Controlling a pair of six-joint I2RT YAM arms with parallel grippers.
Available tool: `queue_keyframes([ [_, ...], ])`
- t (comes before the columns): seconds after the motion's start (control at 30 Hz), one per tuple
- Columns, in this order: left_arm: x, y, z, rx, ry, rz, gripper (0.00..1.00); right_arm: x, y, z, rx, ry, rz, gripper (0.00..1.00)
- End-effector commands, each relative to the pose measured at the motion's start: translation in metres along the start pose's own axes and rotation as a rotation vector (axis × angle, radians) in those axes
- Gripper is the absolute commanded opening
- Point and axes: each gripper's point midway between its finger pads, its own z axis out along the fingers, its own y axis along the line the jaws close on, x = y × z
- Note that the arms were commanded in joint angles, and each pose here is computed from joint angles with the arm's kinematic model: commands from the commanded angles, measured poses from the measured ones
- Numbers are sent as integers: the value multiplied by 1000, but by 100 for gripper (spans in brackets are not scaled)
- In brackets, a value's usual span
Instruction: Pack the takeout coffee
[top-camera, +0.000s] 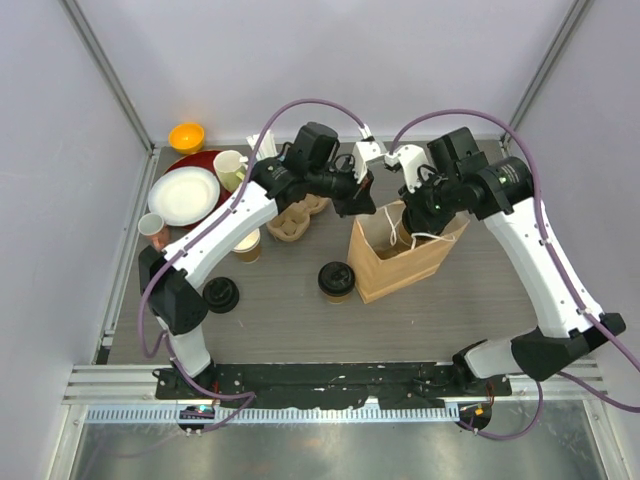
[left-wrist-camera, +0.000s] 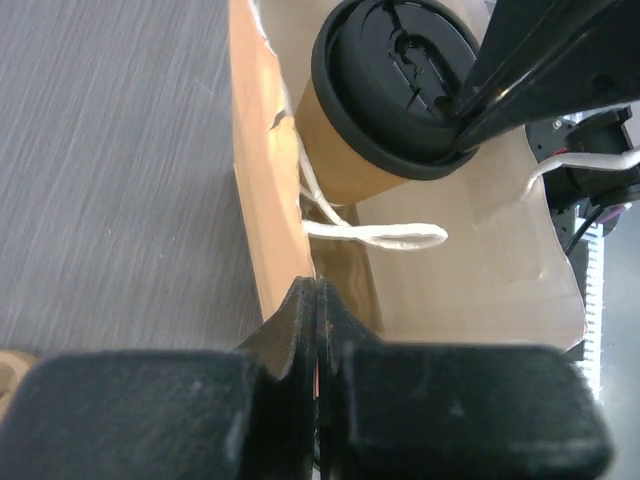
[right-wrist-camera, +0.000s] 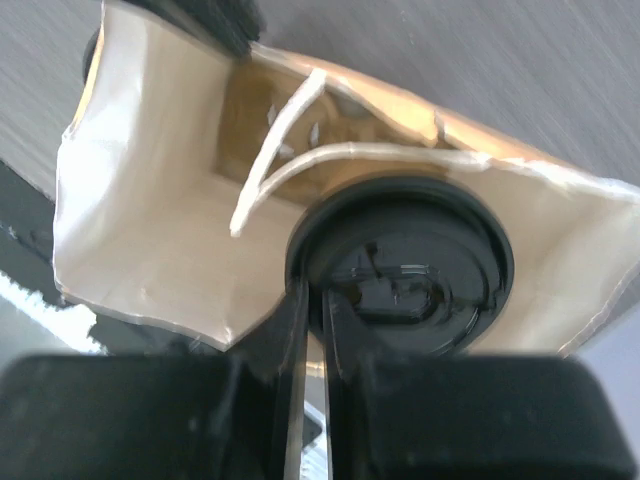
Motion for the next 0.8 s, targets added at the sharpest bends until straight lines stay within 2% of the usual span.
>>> queue_keyframes([
  [0.0,-26,-20,-9,113,-75,130,0,26,8,5,-71,137,-58,1],
  [0.2,-24,-27,-13,157,-65,207,0,34,4,22,-103,192,-151,1],
  [0.3,-19,-35,-16,202,-56,221,0,33,8,28,-160,178,-245,1],
  [0.5,-20,-35,-16,211,-64,222,0,30,1,30,-157,159,-352,1],
  [0.77,-19,-27,-27,222,-77,234,0,64,-2,32,-192,216,-327,1],
])
